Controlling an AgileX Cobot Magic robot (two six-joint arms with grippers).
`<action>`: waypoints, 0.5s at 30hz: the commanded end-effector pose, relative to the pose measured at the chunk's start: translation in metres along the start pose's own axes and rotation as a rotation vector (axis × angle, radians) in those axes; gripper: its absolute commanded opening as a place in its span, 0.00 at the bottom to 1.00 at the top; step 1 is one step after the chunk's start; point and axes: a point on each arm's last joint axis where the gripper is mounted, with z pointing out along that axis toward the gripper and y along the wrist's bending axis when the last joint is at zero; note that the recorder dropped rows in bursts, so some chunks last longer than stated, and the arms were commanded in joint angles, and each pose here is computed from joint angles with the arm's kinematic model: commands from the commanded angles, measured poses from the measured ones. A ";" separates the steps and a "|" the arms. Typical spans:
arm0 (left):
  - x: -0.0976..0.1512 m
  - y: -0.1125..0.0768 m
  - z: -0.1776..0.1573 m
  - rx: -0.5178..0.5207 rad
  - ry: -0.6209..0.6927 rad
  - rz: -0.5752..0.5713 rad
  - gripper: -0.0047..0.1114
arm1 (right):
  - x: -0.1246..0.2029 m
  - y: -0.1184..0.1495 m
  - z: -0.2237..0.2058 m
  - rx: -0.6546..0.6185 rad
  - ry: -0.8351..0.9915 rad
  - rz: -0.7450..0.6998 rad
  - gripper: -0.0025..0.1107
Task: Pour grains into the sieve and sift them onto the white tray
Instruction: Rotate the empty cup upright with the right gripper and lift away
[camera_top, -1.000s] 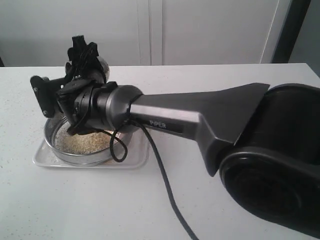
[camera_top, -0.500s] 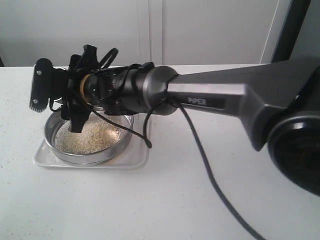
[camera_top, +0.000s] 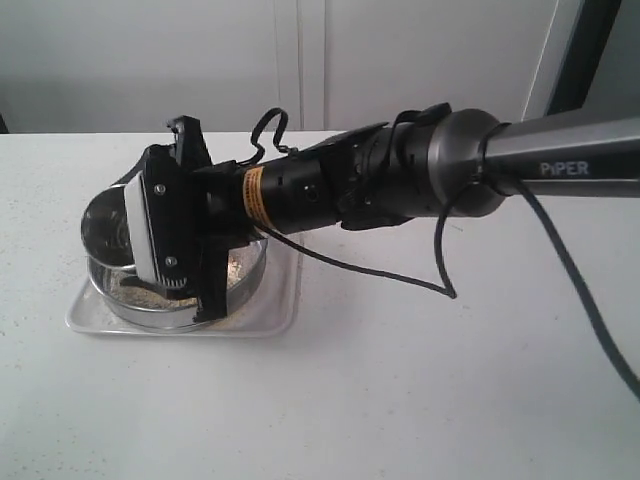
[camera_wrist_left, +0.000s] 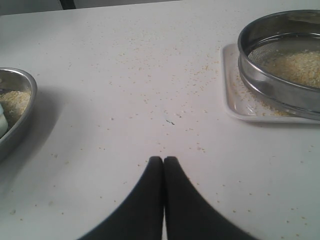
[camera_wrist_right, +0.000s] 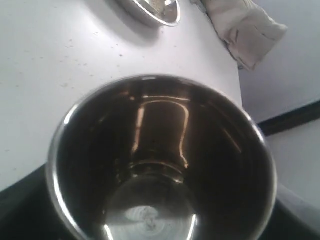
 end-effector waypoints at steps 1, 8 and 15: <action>0.001 -0.001 0.000 0.011 -0.005 -0.008 0.04 | -0.018 0.004 -0.022 -0.037 -0.042 -0.054 0.02; 0.001 -0.001 0.000 0.011 -0.005 -0.008 0.04 | -0.025 0.007 -0.038 -0.076 -0.084 0.206 0.02; 0.001 -0.001 0.000 0.011 -0.005 -0.008 0.04 | -0.035 0.007 -0.044 -0.152 -0.104 0.749 0.02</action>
